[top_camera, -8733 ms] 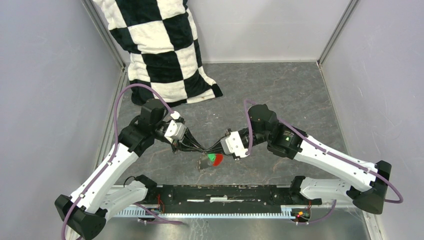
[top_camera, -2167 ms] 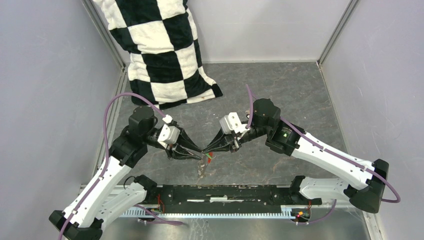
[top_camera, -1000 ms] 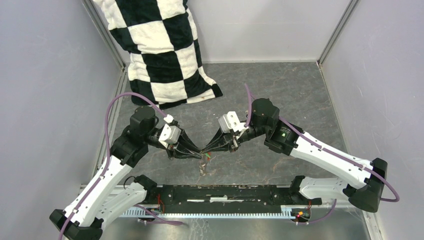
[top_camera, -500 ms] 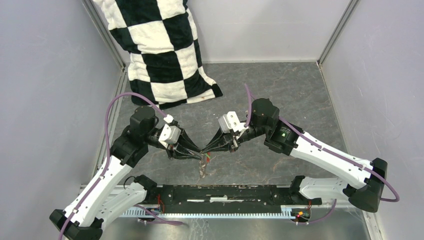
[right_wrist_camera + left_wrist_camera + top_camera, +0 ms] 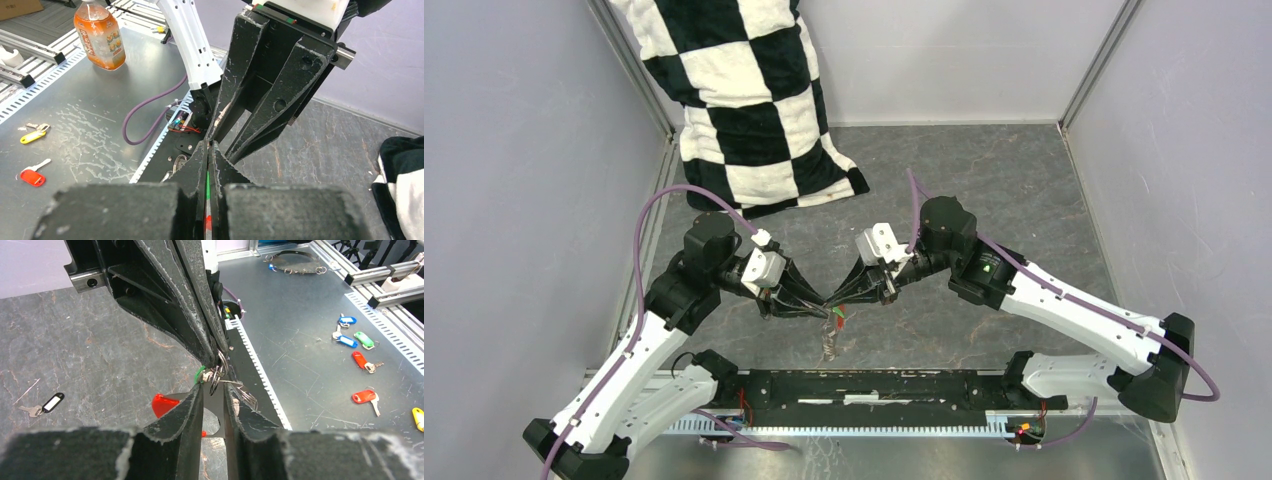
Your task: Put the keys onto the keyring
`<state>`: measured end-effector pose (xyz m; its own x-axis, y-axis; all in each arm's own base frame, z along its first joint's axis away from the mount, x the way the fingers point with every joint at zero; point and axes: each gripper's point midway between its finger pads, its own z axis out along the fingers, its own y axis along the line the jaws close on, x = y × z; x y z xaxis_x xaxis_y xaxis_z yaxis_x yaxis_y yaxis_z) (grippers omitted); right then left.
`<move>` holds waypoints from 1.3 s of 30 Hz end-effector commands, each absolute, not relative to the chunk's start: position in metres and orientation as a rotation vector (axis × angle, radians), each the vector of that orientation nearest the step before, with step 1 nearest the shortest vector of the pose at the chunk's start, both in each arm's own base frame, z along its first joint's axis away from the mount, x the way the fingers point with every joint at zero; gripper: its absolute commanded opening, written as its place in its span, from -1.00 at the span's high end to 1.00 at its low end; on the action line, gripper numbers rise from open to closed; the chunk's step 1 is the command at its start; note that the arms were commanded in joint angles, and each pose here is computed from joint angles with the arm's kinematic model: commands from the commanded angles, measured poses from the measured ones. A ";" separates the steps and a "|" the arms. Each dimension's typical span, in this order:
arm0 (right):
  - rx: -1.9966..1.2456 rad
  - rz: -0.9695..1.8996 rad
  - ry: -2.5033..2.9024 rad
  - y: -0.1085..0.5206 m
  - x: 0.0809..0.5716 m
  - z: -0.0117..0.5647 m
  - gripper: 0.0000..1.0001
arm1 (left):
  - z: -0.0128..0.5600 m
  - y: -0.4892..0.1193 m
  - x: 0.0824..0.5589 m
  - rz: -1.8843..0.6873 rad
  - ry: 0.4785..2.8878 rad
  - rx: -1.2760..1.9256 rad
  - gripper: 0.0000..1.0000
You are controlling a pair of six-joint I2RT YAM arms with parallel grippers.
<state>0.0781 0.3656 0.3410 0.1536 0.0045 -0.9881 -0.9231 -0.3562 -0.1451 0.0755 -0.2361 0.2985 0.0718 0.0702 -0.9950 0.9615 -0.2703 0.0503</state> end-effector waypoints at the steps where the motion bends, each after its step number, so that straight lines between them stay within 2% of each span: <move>1: -1.549 1.323 0.872 0.366 0.079 0.350 0.99 | 0.310 -0.236 0.072 -1.314 1.030 1.504 0.49; 3: -1.545 1.319 0.866 0.365 0.080 0.352 0.99 | 0.308 -0.235 0.071 -1.318 1.031 1.505 0.60; 5: -1.541 1.315 0.860 0.365 0.079 0.354 0.99 | 0.306 -0.235 0.069 -1.328 1.033 1.506 0.61; 11: -1.528 1.306 0.846 0.363 0.079 0.361 0.99 | 0.301 -0.233 0.066 -1.340 1.045 1.503 0.47; 17: -1.523 1.317 0.839 0.362 0.077 0.363 0.99 | 0.301 -0.233 0.067 -1.325 1.042 1.502 0.44; 21: -1.519 1.323 0.842 0.363 0.077 0.363 0.99 | 0.304 -0.234 0.070 -1.305 1.032 1.503 0.56; 25: -1.518 1.326 0.847 0.364 0.078 0.360 0.99 | 0.305 -0.234 0.071 -1.303 1.029 1.504 0.80; 29: -1.513 1.318 0.858 0.364 0.080 0.358 0.99 | 0.307 -0.234 0.070 -1.300 1.024 1.503 0.95; 39: -1.540 1.280 0.935 0.366 0.089 0.347 0.99 | 0.309 -0.233 0.068 -1.285 0.994 1.512 0.95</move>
